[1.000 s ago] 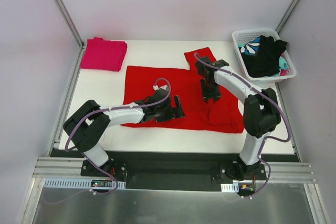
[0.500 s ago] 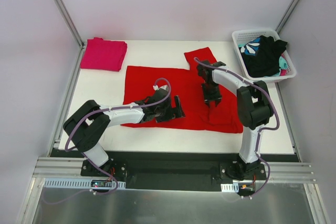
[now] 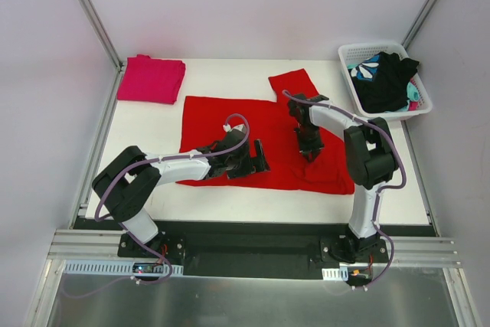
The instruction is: Fold and stack the t-shirts
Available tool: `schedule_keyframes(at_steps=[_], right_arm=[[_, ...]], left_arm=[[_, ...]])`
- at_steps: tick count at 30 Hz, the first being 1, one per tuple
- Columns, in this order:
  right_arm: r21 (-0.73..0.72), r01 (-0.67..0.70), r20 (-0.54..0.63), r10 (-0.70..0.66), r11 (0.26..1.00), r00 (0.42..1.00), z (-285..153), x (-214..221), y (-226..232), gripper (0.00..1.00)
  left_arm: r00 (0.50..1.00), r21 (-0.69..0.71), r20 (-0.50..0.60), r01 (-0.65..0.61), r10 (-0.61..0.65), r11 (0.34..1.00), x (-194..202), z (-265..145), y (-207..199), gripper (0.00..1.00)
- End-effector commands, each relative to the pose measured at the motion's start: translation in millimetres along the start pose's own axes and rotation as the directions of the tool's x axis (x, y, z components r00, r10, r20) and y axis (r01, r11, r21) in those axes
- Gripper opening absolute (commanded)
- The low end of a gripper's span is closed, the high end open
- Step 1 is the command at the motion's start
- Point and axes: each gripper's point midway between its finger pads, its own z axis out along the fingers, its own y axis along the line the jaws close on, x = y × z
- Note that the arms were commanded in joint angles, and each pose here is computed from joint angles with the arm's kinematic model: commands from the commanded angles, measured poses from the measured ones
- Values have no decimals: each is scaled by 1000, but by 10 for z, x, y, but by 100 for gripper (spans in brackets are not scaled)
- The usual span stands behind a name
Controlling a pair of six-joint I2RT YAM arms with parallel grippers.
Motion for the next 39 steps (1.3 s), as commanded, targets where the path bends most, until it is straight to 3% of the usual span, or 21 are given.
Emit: schedule_keyframes(at_steps=[1, 2, 10, 18, 27, 29, 39], right_arm=[[-10, 4, 0, -4, 1000, 1000, -43, 40, -23, 10], [-11, 3, 2, -3, 1000, 1000, -53, 42, -20, 1], [-31, -13, 60, 15, 999, 998, -391, 113, -47, 1], [-59, 30, 17, -29, 998, 999, -372, 827, 171, 1], [-29, 96, -44, -97, 995, 994, -175, 1445, 414, 8], [-21, 120, -34, -121, 992, 992, -198, 1493, 469, 14], [-26, 133, 153, -128, 991, 980, -831, 1088, 487, 37]], left_arm=[[998, -94, -58, -14, 8, 995, 212, -35, 266, 99], [998, -93, -59, -14, 8, 996, 212, -33, 262, 99], [998, -89, -59, -12, 6, 996, 209, -31, 242, 99], [999, -86, -51, -12, 8, 996, 197, -56, 236, 99], [999, -90, -45, -11, 7, 996, 184, -50, 246, 99], [999, -92, -50, -12, 7, 996, 198, -45, 252, 99], [999, -96, -47, -12, 8, 995, 199, -49, 268, 99]])
